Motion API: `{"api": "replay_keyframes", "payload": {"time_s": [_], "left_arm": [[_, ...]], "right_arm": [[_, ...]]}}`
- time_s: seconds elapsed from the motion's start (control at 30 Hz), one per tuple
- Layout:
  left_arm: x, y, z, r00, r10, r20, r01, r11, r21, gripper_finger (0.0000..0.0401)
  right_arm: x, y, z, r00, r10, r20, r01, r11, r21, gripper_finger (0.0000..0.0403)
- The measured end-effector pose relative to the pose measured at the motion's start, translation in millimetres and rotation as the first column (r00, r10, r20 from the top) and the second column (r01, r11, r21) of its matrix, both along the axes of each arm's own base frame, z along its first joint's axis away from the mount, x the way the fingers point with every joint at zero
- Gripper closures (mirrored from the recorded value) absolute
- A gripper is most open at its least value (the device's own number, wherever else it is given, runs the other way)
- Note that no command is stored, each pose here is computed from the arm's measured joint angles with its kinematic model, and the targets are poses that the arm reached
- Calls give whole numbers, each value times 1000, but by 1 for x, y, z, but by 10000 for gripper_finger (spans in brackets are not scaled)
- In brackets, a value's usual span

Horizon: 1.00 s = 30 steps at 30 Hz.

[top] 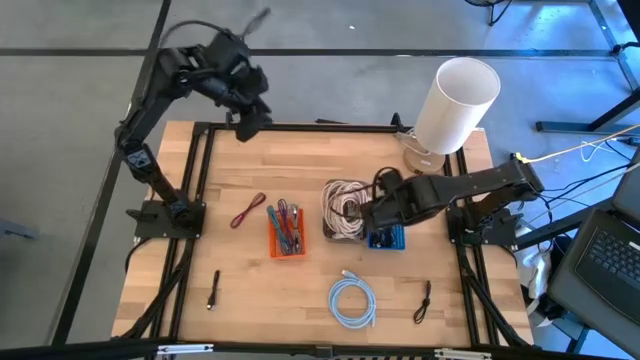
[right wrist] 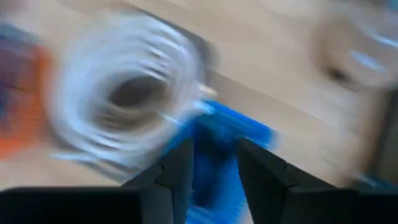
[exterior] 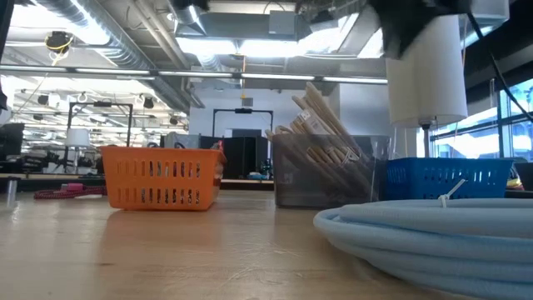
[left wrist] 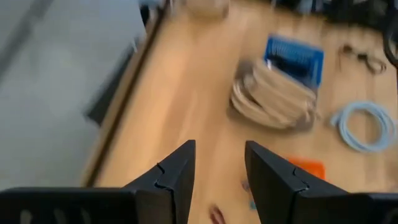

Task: Pick & Place USB Port
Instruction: Adjust the bins

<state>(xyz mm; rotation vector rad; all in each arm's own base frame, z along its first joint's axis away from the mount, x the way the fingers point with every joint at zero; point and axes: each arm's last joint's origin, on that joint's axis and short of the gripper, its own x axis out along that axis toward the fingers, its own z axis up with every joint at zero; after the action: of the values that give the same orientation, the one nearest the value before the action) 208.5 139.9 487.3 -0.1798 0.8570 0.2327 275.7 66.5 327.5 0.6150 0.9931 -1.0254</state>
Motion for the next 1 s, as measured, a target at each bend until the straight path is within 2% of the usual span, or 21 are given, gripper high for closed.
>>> {"api": "replay_keyframes", "payload": {"time_s": [0.07, 0.23, 0.3, 0.4, 0.47, 0.57, 0.67, 0.73, 0.8, 0.9, 1.0], "left_arm": [[4, 1, -16, 998, 16, -63, -20, 998, -57, 269], [6, -11, -69, 978, 25, -205, -57, 986, -154, 269], [-1, -19, -89, 975, 62, -214, -97, 983, -153, 270], [-23, -37, -111, 982, 115, -152, -138, 978, -156, 274], [-45, -52, -118, 984, 164, -70, -173, 975, -137, 281], [-84, -76, -120, 962, 241, 129, -231, 969, -84, 296], [-122, -97, -119, 858, 298, 418, -285, 954, -95, 312], [-144, -109, -130, 785, 341, 516, -308, 939, -152, 320], [-158, -116, -156, 770, 445, 457, -365, 895, -256, 328], [-169, -121, -197, 753, 597, 276, -466, 781, -416, 339], [-164, -121, -233, 754, 645, 125, -506, 692, -515, 351]], "right_arm": [[-10, 3, -3, 996, -32, -84, 33, 999, 5, 285], [-22, 9, -16, 991, -5, -132, 8, 1000, 23, 314], [-32, 6, -26, 985, -1, -170, 7, 999, 35, 330], [-54, 1, -30, 979, -5, -204, 24, 996, 87, 358], [-71, -4, -33, 979, -6, -206, 29, 993, 112, 379], [-98, -14, -25, 996, -25, -85, 37, 989, 143, 397], [-119, -22, -21, 994, -71, 81, 55, 982, 179, 394], [-130, -26, -24, 985, -93, 142, 62, 977, 206, 398], [-135, -28, -34, 983, -99, 158, 61, 972, 225, 399], [-142, -29, -54, 989, -112, 94, 86, 966, 242, 400], [-143, -28, -78, 993, -111, 40, 96, 959, 266, 401]]}}
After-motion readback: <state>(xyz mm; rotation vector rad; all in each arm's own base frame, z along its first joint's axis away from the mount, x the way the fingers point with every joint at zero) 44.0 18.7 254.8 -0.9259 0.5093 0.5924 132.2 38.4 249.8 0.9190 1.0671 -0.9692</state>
